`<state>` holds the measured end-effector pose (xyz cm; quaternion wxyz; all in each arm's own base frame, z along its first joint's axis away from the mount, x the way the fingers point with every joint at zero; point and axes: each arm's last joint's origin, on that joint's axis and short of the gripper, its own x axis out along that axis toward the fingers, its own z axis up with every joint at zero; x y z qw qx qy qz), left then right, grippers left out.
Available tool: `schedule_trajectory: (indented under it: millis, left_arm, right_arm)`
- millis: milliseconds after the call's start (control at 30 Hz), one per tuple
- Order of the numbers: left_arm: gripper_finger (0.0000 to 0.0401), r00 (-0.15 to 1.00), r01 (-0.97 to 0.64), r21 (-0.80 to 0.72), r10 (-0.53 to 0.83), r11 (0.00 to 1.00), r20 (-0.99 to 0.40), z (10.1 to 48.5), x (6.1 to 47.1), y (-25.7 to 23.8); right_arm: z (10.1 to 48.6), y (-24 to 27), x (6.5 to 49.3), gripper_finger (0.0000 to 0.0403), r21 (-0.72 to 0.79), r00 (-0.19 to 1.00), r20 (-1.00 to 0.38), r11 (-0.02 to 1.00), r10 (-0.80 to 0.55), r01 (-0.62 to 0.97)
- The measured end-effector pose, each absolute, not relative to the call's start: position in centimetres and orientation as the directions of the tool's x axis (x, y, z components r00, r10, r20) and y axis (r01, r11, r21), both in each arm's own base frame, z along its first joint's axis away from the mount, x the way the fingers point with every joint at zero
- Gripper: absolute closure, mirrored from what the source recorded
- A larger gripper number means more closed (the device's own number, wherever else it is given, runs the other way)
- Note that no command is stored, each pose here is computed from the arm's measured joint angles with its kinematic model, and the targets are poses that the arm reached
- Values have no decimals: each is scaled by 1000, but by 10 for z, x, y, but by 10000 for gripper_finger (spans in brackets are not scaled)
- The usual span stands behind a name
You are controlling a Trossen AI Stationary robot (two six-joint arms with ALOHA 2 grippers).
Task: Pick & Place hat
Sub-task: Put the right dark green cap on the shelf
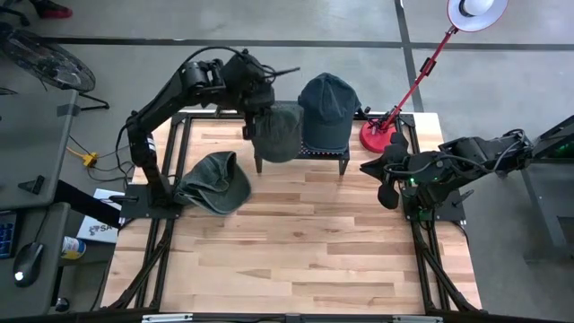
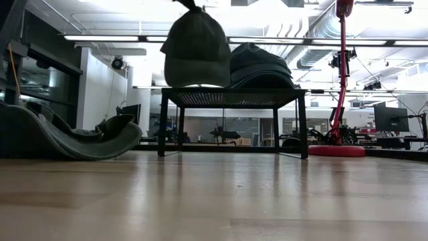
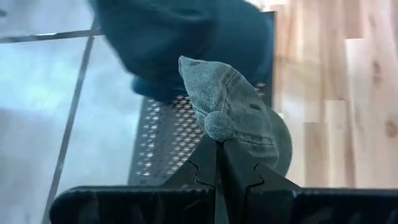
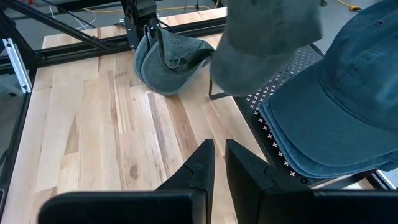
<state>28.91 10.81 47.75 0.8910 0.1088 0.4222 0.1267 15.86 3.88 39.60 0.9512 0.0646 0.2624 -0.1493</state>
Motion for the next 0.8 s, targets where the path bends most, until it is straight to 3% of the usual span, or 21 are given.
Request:
schedule_trajectory:
  millis: [500, 800]
  left_arm:
    - [401, 607, -190, 293, 347, 937, -715, 467, 283, 157]
    - [401, 555, -213, 273, 346, 938, -757, 435, 292, 178]
  right_arm:
    - [396, 39, 159, 371, 45, 817, -516, 943, -260, 329]
    - [396, 38, 159, 371, 39, 815, -511, 939, -274, 340]
